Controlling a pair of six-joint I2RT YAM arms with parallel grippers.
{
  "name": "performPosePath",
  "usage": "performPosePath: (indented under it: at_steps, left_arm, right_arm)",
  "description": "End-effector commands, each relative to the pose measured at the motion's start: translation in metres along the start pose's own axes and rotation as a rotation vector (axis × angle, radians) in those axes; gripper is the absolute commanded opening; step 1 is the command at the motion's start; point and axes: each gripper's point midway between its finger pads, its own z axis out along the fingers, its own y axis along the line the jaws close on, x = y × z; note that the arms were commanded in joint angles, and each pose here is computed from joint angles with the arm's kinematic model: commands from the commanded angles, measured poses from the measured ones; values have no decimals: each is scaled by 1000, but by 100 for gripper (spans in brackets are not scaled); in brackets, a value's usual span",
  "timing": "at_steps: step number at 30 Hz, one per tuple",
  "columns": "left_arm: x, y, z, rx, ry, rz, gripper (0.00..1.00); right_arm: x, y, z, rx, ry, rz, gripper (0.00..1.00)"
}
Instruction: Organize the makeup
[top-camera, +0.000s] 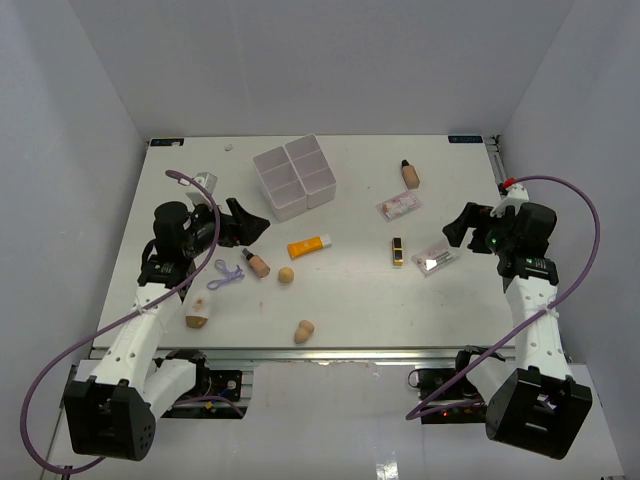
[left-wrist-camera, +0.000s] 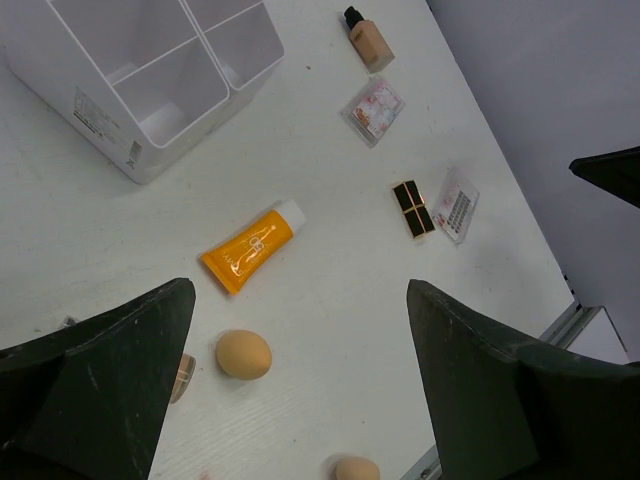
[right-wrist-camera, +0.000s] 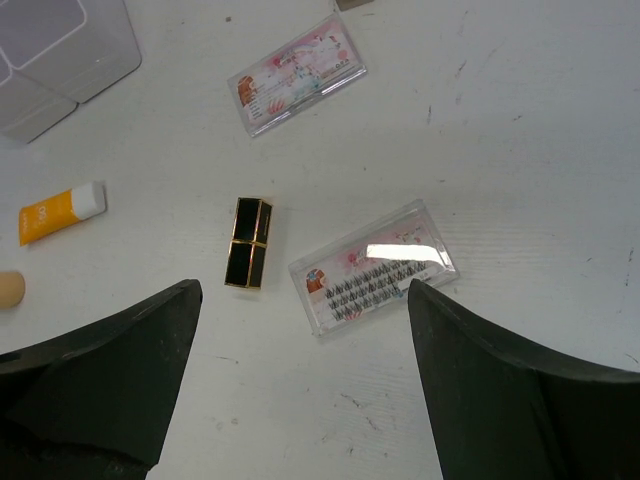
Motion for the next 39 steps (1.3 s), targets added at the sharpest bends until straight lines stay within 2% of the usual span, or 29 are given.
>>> performPosePath:
  at_steps: [1,8,11,13,18,26,29,34,37,39]
  left_arm:
    - [-2,-2,1,6,4,-8,98]
    - [11,12,10,-42,70,-69,98]
    - [15,21,13,-83,89,-92,98]
    - [19,31,13,-137,95,-110,98]
    - [40,63,17,-304,171,-214,97]
    - [68,79,11,-456,307,-383,97]
    - [68,85,6,-525,322,-389,97]
    - [82,106,9,-643,369,-419,85]
    - [91,117,23,-694,415,-439,74]
    - [93,118,32,-706,433,-441,72]
  right_arm:
    - [-21,23,-8,-117,-63,-104,90]
    - [-8,42,-12,-257,-51,-205,90]
    - [15,63,-16,-435,-26,-321,90]
    - [34,84,-22,-593,-18,-380,90]
    - [41,99,-29,-687,-8,-448,90]
    - [36,92,-24,-618,44,-397,90]
    - [36,90,-22,-603,63,-378,90]
    - [34,89,-22,-587,60,-380,90]
    - [33,90,-24,-586,50,-388,90]
    - [33,91,-24,-587,49,-390,90]
